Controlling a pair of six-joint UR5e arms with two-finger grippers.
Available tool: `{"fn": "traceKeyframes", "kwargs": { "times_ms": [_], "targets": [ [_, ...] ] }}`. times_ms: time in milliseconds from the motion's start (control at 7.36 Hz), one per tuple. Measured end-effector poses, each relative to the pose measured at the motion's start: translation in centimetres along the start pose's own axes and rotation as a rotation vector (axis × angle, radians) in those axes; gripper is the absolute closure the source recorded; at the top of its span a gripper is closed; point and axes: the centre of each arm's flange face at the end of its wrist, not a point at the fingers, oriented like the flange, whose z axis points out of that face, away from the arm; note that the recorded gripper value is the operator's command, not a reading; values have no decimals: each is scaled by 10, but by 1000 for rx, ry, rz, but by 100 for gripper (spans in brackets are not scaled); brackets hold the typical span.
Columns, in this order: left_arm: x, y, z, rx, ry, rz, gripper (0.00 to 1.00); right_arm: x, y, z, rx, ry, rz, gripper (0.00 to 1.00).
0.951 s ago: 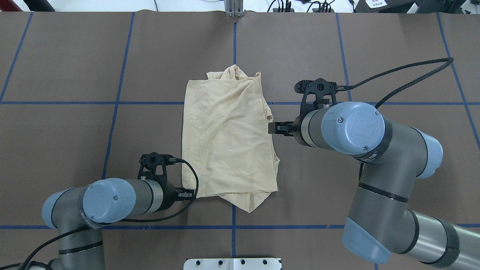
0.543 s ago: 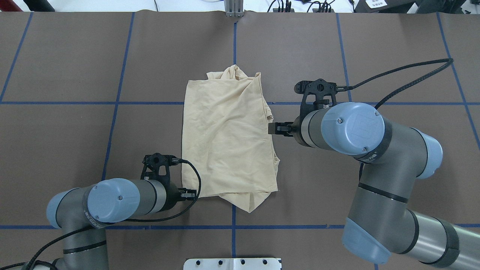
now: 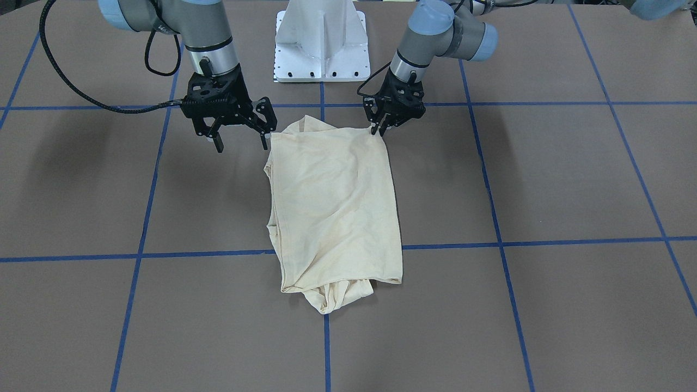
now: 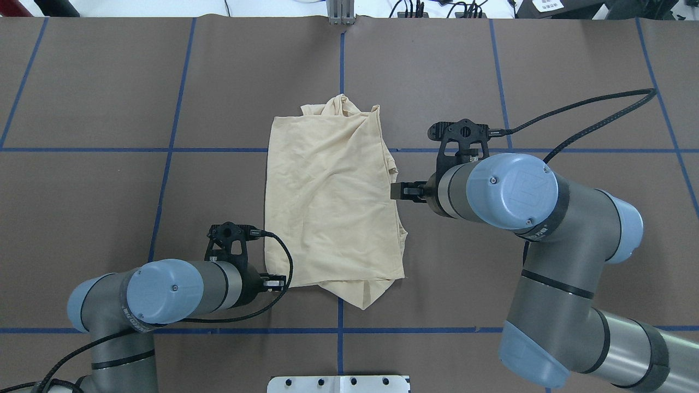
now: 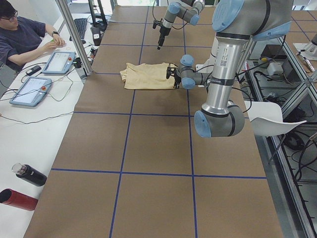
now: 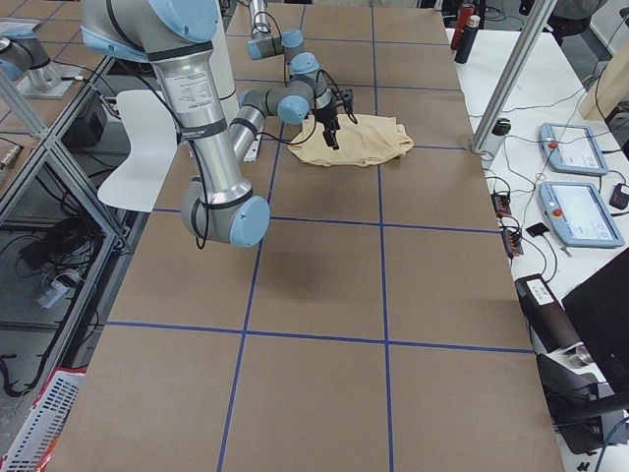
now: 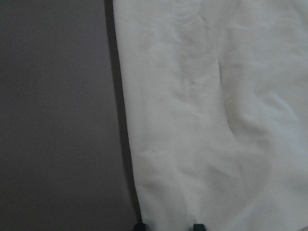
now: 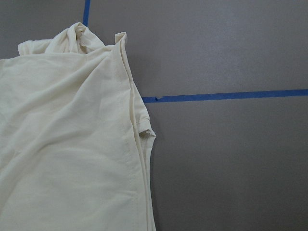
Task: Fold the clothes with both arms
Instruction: 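Lower the left gripper to the shirt's near edge while the right gripper approaches, then grasp the near edge corners of the shirt with both grippers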
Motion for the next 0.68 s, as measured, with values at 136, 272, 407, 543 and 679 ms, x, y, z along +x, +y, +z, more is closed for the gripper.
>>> {"fn": "traceKeyframes", "kwargs": {
  "times_ms": [136,272,407,543,679],
  "targets": [
    [0,0,-1,1,1,0,100,-1,7,3,0,4,-7,0],
    [1,0,-2,1,2,-7,100,-4,17,6,2,7,-6,0],
    [2,0,-3,2,7,-24,100,-9,31,9,1,9,7,1],
    [4,0,-5,2,12,-39,100,-17,54,14,0,12,35,5],
    [6,0,-7,3,16,-46,100,-26,83,20,2,15,77,11]
  ]
}}
